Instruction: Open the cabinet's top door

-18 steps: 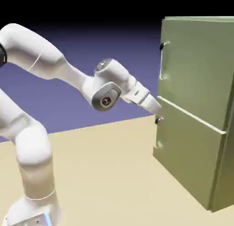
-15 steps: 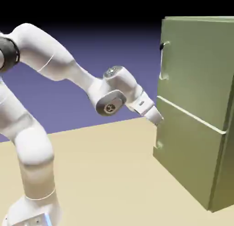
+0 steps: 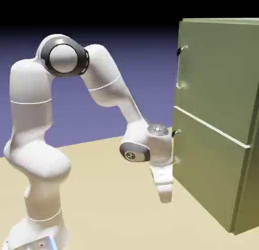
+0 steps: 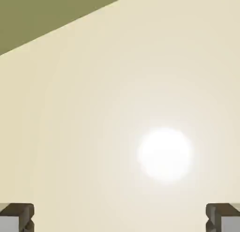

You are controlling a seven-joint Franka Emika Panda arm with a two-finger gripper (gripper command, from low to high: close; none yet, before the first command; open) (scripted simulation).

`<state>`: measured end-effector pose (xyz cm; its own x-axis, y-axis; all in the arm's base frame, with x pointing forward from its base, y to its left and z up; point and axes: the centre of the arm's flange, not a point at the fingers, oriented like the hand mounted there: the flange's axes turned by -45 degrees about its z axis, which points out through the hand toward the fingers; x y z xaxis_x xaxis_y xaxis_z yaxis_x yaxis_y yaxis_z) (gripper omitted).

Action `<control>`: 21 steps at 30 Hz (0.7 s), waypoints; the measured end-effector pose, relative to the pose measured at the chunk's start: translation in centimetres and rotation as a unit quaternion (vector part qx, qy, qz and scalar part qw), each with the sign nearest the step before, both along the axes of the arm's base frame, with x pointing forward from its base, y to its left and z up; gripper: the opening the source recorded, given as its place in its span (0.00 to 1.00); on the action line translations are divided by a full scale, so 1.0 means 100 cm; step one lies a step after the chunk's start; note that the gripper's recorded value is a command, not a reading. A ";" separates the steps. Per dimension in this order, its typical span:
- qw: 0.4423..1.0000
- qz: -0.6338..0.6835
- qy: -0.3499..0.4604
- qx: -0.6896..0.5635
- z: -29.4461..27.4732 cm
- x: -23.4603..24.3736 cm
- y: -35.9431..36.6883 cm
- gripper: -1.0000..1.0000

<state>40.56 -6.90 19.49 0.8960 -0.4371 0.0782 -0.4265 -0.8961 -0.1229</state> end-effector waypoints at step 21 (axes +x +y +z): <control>0.962 -0.147 -0.094 -0.211 0.039 0.011 -0.086 0.50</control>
<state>41.69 -15.49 23.39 0.6908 -0.5641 0.4523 -0.6753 -0.7268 0.1250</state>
